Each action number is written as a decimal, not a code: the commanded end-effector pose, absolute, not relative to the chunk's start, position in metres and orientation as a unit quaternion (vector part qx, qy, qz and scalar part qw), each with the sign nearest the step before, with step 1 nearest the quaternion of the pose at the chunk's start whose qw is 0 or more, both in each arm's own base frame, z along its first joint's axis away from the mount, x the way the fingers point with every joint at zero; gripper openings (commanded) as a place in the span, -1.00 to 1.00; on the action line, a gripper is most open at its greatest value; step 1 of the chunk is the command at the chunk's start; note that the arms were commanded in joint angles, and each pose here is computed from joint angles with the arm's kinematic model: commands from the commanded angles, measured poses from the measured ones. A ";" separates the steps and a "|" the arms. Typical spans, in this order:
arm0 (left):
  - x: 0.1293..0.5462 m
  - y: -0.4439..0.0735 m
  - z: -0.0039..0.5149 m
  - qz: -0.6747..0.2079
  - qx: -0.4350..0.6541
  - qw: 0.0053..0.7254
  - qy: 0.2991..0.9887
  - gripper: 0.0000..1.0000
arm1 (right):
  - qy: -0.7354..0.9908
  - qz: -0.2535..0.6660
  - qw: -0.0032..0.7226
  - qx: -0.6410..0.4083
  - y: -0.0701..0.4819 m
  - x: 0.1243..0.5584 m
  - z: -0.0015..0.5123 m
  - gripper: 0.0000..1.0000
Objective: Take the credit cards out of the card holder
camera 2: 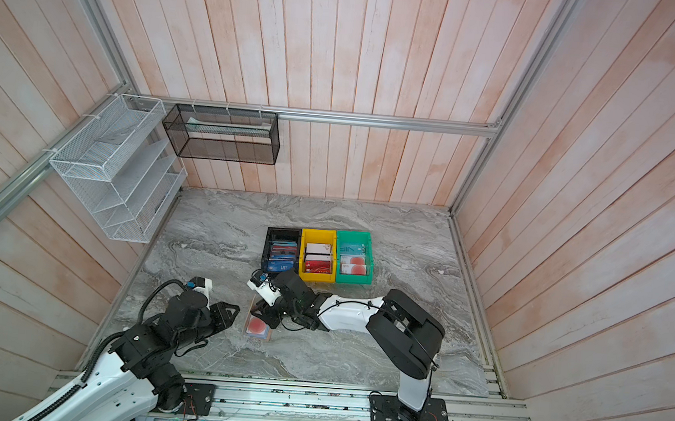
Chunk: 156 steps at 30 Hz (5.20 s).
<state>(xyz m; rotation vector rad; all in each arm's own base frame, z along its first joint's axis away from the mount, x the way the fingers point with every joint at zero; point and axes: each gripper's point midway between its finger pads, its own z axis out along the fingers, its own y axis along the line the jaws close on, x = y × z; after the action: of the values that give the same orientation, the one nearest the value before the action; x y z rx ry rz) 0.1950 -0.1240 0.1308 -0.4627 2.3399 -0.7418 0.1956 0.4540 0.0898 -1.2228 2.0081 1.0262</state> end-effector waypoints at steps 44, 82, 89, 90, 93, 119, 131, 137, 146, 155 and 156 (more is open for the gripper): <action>0.233 -0.109 0.052 -0.233 -0.255 0.251 0.904 -1.00 | 0.797 0.381 0.183 -0.430 0.455 0.190 0.022 -0.39; 0.211 -0.124 0.022 -0.281 -0.241 0.197 0.908 -0.54 | 0.881 0.234 0.114 -0.394 0.360 0.190 -0.047 -0.43; 0.212 -0.132 0.020 -0.317 -0.234 0.185 0.900 -0.38 | 0.883 0.223 0.110 -0.397 0.358 0.190 -0.050 -0.44; 0.211 -0.133 0.018 -0.318 -0.232 0.181 0.901 -0.38 | 0.883 0.223 0.110 -0.398 0.358 0.190 -0.051 -0.44; 0.212 -0.138 0.015 -0.323 -0.221 0.171 0.904 -0.38 | 0.883 0.223 0.108 -0.398 0.357 0.190 -0.052 -0.45; 0.202 -0.118 0.011 -0.291 -0.234 0.179 0.910 -0.39 | 0.888 0.218 0.088 -0.395 0.352 0.184 -0.064 -0.46; 0.207 -0.110 0.011 -0.288 -0.229 0.180 0.912 -0.39 | 0.888 0.219 0.083 -0.395 0.352 0.183 -0.066 -0.46; 0.210 -0.112 0.011 -0.294 -0.224 0.179 0.912 -0.39 | 0.888 0.220 0.080 -0.396 0.354 0.182 -0.068 -0.46; 0.212 -0.118 0.004 -0.300 -0.220 0.160 0.914 -0.49 | 0.888 0.217 0.074 -0.398 0.352 0.181 -0.072 -0.46; 0.204 -0.114 0.000 -0.291 -0.223 0.158 0.917 -0.58 | 0.889 0.215 0.071 -0.397 0.351 0.180 -0.074 -0.46; 0.204 -0.113 0.000 -0.291 -0.224 0.159 0.917 -0.59 | 0.889 0.216 0.070 -0.397 0.351 0.179 -0.075 -0.46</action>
<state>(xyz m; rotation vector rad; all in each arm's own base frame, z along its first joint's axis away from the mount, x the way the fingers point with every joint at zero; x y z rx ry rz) 0.2275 -0.1257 0.0243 -0.5880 2.5211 -0.9290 0.2126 0.4200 0.0212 -1.1465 2.2938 0.9371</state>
